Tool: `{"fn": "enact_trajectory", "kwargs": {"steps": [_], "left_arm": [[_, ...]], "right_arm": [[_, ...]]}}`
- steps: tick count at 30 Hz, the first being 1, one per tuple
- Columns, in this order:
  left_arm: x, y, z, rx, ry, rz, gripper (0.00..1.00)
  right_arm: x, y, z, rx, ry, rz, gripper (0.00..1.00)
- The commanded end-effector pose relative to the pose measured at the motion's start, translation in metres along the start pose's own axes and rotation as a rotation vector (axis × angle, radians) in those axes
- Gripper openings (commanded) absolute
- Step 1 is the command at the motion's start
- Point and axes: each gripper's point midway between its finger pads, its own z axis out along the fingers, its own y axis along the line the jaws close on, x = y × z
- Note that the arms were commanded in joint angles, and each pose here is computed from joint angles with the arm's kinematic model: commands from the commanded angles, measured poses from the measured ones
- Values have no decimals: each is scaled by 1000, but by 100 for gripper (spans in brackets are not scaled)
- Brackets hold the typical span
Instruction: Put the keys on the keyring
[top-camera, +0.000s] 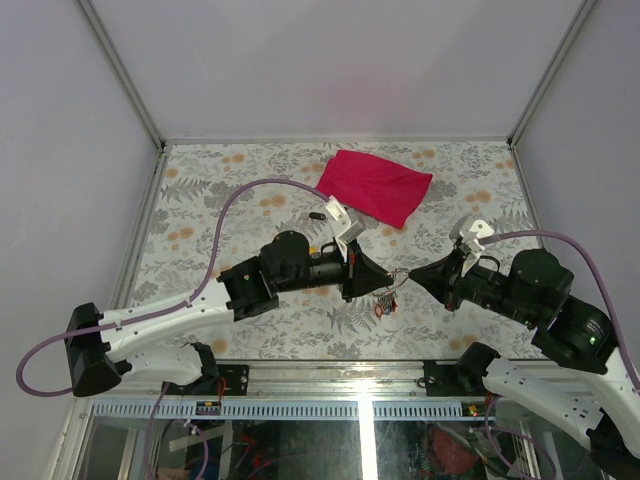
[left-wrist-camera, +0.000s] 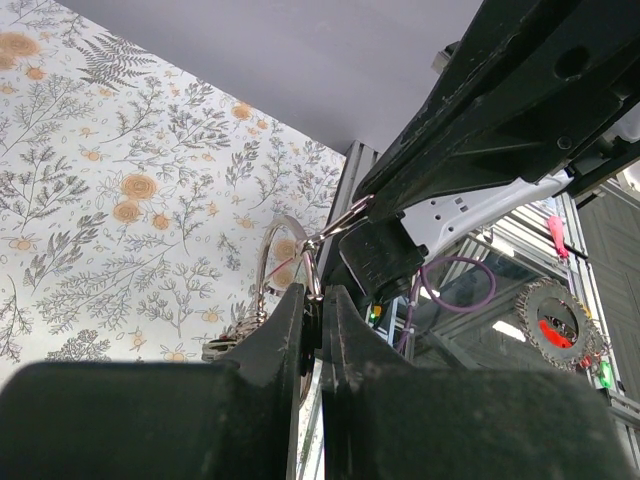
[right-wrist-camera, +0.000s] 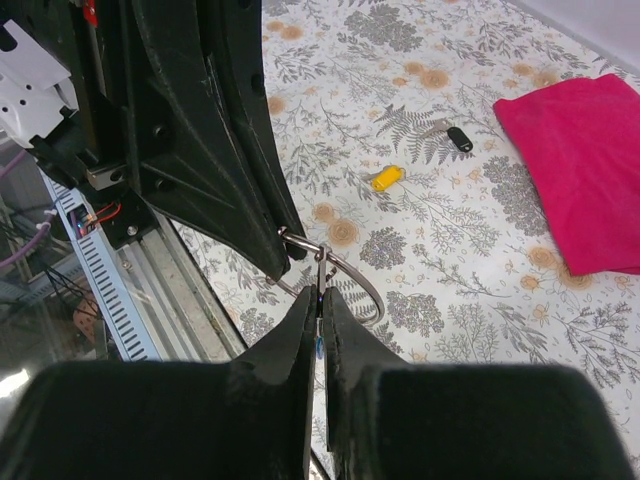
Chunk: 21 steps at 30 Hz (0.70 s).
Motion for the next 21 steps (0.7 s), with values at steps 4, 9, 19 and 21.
{"fn": "enact_trajectory", "kwargs": {"steps": [4,9,19,21], "left_arm": [[-14,-1,-4,-10,-45,41,6],[-17,2,-8,-25,-45,82,17],[-37,5,-25,-71,-113,240,49],[-44,5,-29,-82,-135,284,53]], "right_arm": [[-39,5,-6,-12,-129,11,0],[-42,7,-4,-18,-111,31,0],[-45,9,1,-21,-60,92,0],[-44,9,3,-16,-34,111,0]]}}
